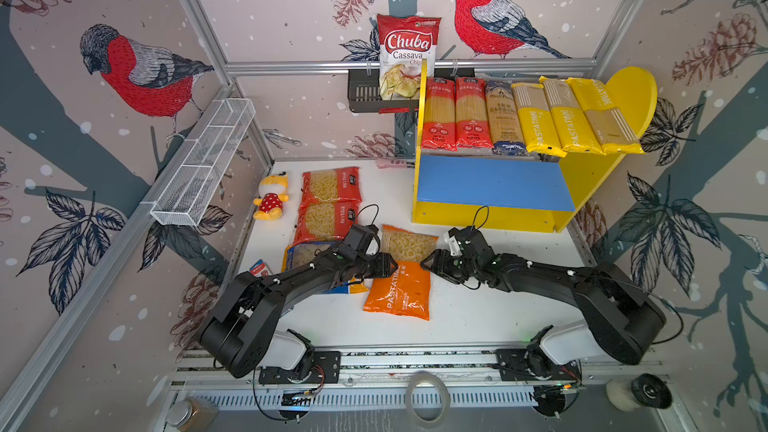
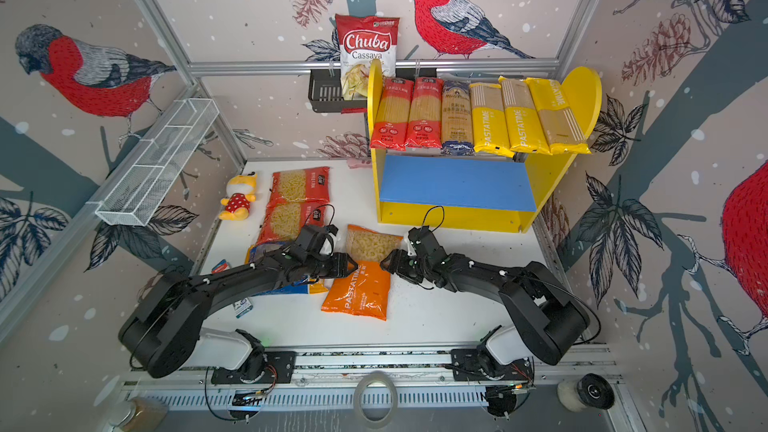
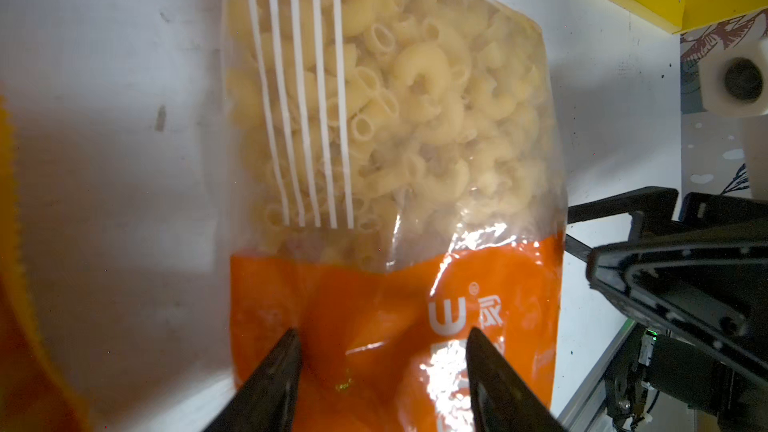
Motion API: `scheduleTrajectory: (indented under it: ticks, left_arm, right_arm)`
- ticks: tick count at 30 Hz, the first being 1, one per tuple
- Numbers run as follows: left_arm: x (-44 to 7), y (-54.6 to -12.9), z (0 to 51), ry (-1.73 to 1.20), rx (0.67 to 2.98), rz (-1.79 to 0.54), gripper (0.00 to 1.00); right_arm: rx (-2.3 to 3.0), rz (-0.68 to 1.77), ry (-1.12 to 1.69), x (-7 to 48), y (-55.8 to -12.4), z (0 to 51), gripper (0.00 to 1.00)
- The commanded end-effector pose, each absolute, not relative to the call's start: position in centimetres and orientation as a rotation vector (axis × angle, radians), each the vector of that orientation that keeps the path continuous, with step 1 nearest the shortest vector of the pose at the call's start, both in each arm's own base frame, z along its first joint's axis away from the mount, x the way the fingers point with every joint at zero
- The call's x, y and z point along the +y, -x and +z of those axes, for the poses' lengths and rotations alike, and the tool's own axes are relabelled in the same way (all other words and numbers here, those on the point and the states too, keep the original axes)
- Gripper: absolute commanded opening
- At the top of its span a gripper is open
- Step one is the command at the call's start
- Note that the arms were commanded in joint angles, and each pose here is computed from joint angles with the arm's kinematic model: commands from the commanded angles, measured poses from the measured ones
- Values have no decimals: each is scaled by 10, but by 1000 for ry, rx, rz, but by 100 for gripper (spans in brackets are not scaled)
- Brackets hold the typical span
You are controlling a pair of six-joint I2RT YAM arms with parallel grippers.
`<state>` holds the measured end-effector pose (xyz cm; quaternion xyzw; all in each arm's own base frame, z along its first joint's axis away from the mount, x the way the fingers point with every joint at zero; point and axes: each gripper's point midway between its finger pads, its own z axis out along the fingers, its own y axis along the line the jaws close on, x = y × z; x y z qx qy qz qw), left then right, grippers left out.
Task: Place and organize the pasta boxes and bags onto the shelf
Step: 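Lift the bag off the table holding it with both grippers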
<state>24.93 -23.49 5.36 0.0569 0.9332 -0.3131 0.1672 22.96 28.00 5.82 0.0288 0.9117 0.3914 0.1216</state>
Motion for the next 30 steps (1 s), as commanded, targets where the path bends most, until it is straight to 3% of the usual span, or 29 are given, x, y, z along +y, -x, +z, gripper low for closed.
scheduleTrajectory:
  ticks: [1, 5, 8, 13, 19, 30]
  left_arm:
    - [-255, -251, 60, -200, 2608, -987, 62]
    - [-282, -252, 63, -277, 2595, -1013, 61]
    - [-302, -256, 67, -325, 2580, -1038, 61]
    - [-314, -261, 74, -366, 2556, -1056, 61]
    - [-302, -270, 80, -369, 2543, -996, 61]
    - [-277, -265, 73, -268, 2569, -1053, 61]
  right_arm:
    - [2613, 1213, -90, 290, -235, 68, 60]
    - [2621, 1162, -148, 279, -241, 64, 45]
    - [2645, 1072, -226, 262, -246, 55, 44]
    - [2659, 919, -275, 238, -254, 55, 52]
    - [2667, 900, -228, 242, -256, 57, 64]
    - [2589, 983, -214, 244, -254, 72, 68]
